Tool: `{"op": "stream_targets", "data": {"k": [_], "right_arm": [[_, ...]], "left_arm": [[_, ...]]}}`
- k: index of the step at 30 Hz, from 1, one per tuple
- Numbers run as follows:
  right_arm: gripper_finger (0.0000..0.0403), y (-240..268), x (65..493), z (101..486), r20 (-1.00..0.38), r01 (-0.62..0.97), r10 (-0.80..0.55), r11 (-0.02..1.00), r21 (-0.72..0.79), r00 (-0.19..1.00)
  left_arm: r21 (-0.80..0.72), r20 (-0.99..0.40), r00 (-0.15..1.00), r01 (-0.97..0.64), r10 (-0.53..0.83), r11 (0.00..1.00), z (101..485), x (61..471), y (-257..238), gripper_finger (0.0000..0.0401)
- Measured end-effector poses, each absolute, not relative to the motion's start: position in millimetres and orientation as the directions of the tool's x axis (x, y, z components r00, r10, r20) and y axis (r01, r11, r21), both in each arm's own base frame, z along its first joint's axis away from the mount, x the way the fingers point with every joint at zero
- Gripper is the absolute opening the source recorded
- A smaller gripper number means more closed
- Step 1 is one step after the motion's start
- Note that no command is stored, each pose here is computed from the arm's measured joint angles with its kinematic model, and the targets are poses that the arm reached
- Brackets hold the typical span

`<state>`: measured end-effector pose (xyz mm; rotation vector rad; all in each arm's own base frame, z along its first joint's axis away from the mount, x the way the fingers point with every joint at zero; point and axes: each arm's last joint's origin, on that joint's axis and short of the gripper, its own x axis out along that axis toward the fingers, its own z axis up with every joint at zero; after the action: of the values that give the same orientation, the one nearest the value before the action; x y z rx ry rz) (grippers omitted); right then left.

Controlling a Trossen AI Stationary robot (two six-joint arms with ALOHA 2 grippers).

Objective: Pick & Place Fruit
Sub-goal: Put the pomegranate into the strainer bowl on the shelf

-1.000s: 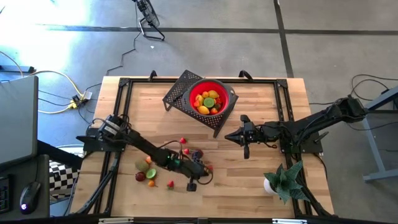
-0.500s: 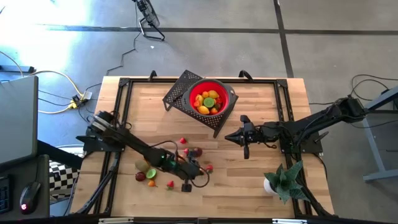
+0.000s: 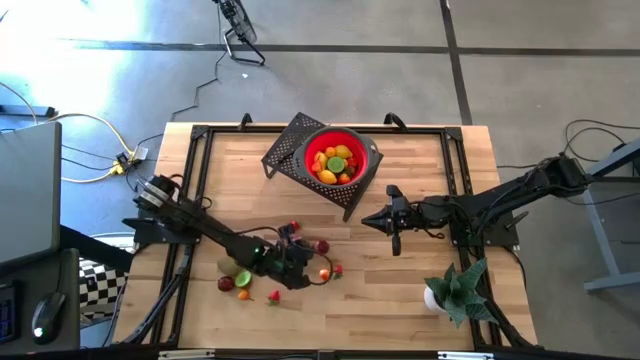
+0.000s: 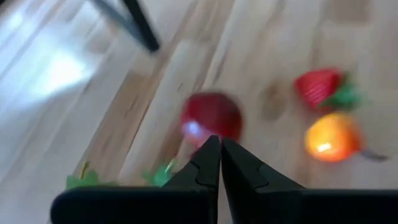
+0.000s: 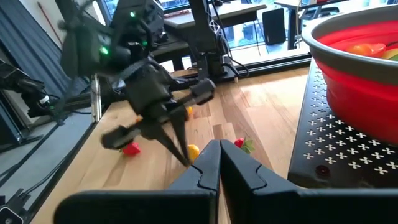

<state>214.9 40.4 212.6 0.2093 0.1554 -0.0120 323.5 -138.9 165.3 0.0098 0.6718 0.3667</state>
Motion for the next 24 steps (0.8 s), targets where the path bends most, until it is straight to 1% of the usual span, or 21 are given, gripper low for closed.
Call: {"op": "stream_targets", "data": {"k": [3, 9, 11, 15, 22, 24], "right_arm": [[0.0003, 40, 215, 213, -0.155, 0.028, 0.004, 0.978, 0.206, 0.988], [0.0003, 40, 215, 213, -0.155, 0.028, 0.004, 0.978, 0.206, 0.988], [0.0003, 40, 215, 213, -0.155, 0.028, 0.005, 0.978, 0.206, 0.988], [0.0003, 40, 215, 213, -0.155, 0.028, 0.004, 0.978, 0.205, 0.988], [0.0003, 40, 215, 212, -0.161, 0.029, 0.004, 0.979, 0.203, 0.987], [0.0003, 40, 215, 212, -0.161, 0.029, 0.004, 0.979, 0.202, 0.987]], "left_arm": [[0.125, -0.596, 0.714, -0.371, 0.369, 0.920, 159, 328, -135, 0.0002], [0.128, -0.618, 0.664, -0.443, 0.421, 0.887, 142, 335, -120, 0.0001], [0.112, -0.612, 0.666, -0.461, 0.426, 0.880, 139, 339, -117, 0.0001], [0.052, -0.610, 0.693, -0.449, 0.384, 0.892, 137, 345, -117, 0.0001], [-0.010, -0.561, 0.747, -0.437, 0.357, 0.899, 142, 351, -121, 0.0001], [-0.035, -0.549, 0.768, -0.414, 0.328, 0.910, 145, 353, -122, 0.0001]]}}
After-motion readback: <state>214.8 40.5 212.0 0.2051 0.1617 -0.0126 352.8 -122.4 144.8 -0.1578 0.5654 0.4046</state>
